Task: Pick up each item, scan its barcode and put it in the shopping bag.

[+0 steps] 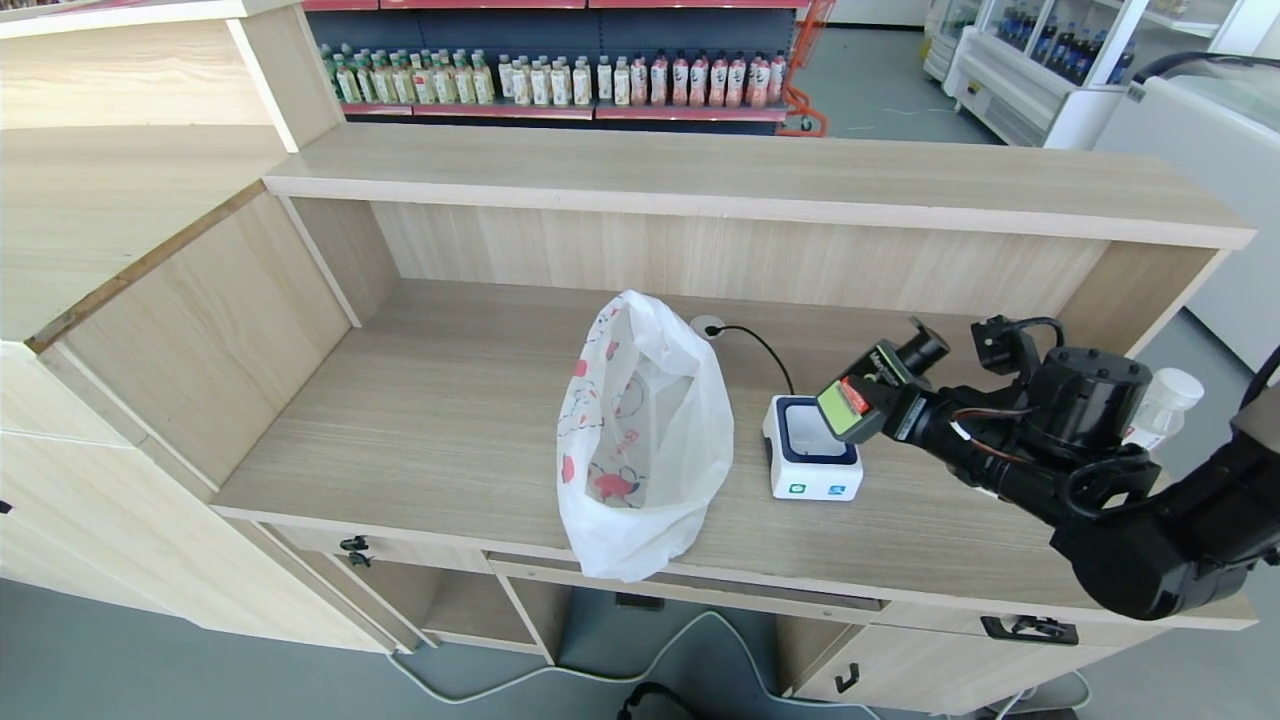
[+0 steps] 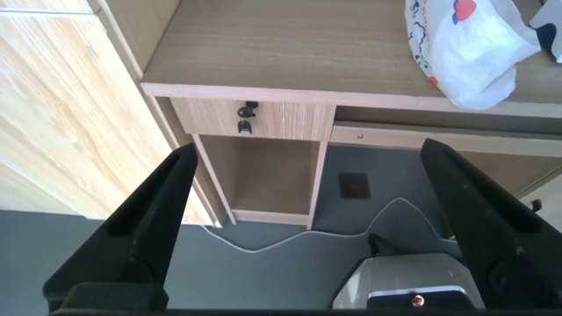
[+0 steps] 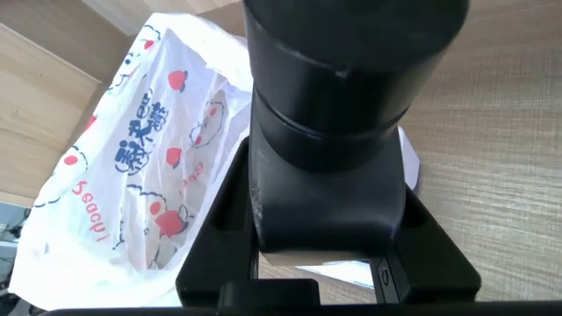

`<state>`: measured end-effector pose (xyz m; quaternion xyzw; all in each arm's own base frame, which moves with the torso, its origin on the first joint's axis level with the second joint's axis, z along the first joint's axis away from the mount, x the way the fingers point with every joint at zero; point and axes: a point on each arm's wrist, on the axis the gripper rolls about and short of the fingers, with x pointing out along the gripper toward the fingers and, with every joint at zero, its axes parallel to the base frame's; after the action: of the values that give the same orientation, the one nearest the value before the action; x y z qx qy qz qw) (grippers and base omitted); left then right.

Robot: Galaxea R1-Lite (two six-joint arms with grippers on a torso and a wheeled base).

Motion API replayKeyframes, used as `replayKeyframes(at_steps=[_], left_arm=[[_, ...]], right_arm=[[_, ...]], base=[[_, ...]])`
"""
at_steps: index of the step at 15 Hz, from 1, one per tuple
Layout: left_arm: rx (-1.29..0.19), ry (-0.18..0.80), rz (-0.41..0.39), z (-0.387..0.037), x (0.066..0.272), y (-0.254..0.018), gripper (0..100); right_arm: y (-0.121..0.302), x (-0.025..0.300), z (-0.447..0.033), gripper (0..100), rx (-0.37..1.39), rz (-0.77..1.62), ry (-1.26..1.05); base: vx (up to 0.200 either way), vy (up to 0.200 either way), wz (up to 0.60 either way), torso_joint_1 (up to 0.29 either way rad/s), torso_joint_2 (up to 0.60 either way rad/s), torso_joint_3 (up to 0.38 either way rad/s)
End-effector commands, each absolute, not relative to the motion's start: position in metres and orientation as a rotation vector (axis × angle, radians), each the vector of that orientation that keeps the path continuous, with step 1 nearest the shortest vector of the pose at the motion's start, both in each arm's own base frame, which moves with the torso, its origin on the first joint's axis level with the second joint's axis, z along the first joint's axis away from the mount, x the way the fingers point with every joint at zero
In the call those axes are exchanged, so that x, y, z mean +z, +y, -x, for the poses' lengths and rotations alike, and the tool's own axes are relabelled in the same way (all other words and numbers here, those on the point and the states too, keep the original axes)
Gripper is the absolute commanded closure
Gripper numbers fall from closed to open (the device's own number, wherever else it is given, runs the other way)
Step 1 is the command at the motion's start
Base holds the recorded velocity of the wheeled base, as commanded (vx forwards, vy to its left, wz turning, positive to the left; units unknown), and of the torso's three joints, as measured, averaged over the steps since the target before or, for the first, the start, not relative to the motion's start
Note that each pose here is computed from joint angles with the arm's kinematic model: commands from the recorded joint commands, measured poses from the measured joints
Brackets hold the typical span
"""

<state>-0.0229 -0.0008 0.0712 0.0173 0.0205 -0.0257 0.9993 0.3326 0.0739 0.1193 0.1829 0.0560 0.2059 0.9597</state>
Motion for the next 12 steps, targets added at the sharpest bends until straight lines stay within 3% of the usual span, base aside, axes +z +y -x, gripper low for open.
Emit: replayKeyframes(at_steps=[1, 12], left_arm=[[-0.051, 0.041, -0.035, 0.023, 0.071, -0.001, 0], [-0.051, 0.040, -0.036, 0.023, 0.071, -0.001, 0]], right_arm=[[0.076, 0.114, -0.336, 100, 0.419, -0.370, 0.126], [0.095, 0.110, -0.350, 100, 0.474, -0.371, 0.119]], base=[[0.000, 0.000, 0.00, 0.000, 0.00, 0.000], [0.000, 0.000, 0.00, 0.000, 0.00, 0.000]])
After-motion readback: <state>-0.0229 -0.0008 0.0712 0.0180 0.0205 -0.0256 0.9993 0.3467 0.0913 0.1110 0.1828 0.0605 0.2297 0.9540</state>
